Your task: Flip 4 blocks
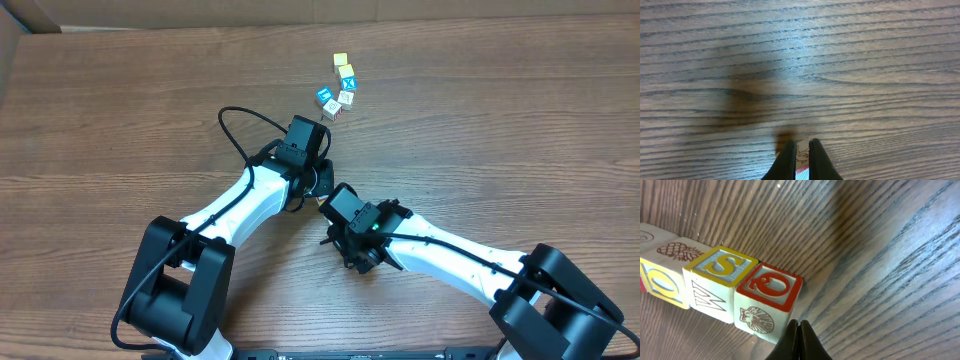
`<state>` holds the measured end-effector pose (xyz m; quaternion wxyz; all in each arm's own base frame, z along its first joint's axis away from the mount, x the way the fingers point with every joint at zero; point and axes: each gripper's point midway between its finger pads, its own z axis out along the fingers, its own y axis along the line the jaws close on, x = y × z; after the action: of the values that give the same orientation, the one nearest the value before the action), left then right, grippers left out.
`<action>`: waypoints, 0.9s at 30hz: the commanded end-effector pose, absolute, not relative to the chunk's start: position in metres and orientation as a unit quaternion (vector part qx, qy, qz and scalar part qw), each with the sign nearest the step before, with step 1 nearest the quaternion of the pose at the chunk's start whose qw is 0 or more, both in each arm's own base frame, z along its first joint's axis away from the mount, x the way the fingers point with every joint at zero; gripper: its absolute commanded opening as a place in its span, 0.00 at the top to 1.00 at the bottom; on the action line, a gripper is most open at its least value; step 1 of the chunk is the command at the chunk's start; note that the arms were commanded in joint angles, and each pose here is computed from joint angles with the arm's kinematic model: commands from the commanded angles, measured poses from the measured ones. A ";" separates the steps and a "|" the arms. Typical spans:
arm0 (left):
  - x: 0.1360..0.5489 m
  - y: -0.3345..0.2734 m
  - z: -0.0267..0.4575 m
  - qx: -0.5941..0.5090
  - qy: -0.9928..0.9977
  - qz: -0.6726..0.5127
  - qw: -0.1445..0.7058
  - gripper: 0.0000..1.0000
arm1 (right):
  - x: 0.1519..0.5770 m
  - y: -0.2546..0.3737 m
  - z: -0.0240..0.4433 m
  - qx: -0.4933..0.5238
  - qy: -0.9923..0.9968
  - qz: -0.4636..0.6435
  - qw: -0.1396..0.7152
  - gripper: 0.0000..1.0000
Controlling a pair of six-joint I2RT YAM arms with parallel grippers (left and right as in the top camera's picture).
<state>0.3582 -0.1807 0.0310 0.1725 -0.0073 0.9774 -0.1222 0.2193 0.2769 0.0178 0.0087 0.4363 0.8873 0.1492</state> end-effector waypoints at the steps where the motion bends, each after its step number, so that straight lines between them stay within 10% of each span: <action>1: 0.368 -0.181 0.032 0.000 0.976 -0.113 0.186 0.96 | 0.221 0.279 0.022 0.433 0.888 0.154 0.018 0.96; 27: 0.371 -0.169 0.016 -0.007 0.980 -0.084 0.181 0.96 | 0.219 0.268 0.018 0.435 0.891 0.128 0.033 0.96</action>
<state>0.3631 -0.1711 0.0146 0.1737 -0.0124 0.9806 -0.0897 0.2166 0.2663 0.0148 0.0214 0.4381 0.8900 0.1248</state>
